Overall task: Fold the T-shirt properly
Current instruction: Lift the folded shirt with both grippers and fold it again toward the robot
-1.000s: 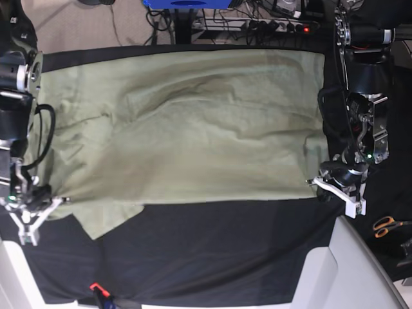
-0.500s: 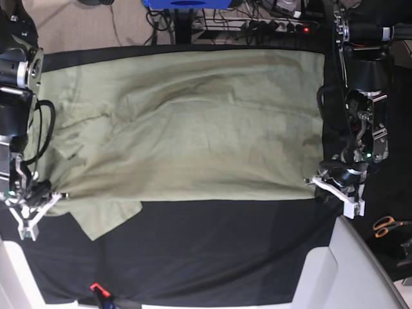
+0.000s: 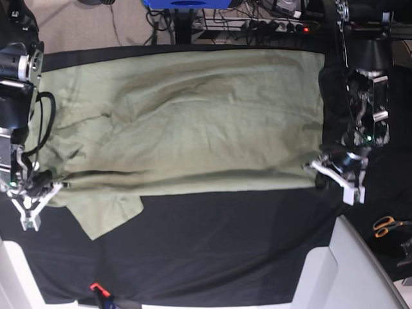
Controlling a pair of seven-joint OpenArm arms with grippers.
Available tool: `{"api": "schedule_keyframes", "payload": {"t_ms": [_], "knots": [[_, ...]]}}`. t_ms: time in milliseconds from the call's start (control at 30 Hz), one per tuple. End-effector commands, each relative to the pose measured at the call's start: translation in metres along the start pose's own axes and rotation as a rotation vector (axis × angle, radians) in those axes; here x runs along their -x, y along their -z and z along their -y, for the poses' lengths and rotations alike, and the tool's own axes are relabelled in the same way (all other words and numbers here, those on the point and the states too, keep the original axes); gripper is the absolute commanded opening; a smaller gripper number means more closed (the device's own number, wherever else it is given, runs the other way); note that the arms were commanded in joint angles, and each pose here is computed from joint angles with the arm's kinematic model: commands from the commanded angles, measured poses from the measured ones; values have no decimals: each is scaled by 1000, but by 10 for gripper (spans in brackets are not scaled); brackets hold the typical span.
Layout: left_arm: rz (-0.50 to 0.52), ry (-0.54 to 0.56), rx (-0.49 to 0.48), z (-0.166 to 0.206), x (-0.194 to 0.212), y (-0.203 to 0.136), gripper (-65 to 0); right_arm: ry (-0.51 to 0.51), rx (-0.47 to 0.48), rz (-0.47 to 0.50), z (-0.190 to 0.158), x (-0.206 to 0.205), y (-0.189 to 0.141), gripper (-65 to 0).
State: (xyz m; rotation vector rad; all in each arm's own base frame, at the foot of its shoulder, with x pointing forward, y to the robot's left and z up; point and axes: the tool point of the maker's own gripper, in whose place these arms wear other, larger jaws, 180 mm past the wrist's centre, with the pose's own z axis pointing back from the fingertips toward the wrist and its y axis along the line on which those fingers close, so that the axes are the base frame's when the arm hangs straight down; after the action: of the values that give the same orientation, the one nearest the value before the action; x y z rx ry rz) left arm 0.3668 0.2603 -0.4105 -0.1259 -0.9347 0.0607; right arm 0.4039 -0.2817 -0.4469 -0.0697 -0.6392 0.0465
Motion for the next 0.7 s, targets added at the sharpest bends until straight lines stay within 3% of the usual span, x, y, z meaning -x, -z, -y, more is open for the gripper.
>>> {"api": "schedule_keyframes", "payload": {"t_ms": [0, 267, 433, 667], "knots": [[61, 15, -4, -4, -24, -3, -650, -12, 1, 56, 7, -22, -6, -650], [57, 32, 7, 1, -15, -11, -650, -49, 4, 78, 5, -17, -15, -650], [-26, 48, 20, 8, -5, -15, -650, -69, 15, 48, 6, -14, -21, -650], [-20, 88, 38, 17, -7, -27, -650, -79, 22, 3, 7, -3, -24, -650]]}}
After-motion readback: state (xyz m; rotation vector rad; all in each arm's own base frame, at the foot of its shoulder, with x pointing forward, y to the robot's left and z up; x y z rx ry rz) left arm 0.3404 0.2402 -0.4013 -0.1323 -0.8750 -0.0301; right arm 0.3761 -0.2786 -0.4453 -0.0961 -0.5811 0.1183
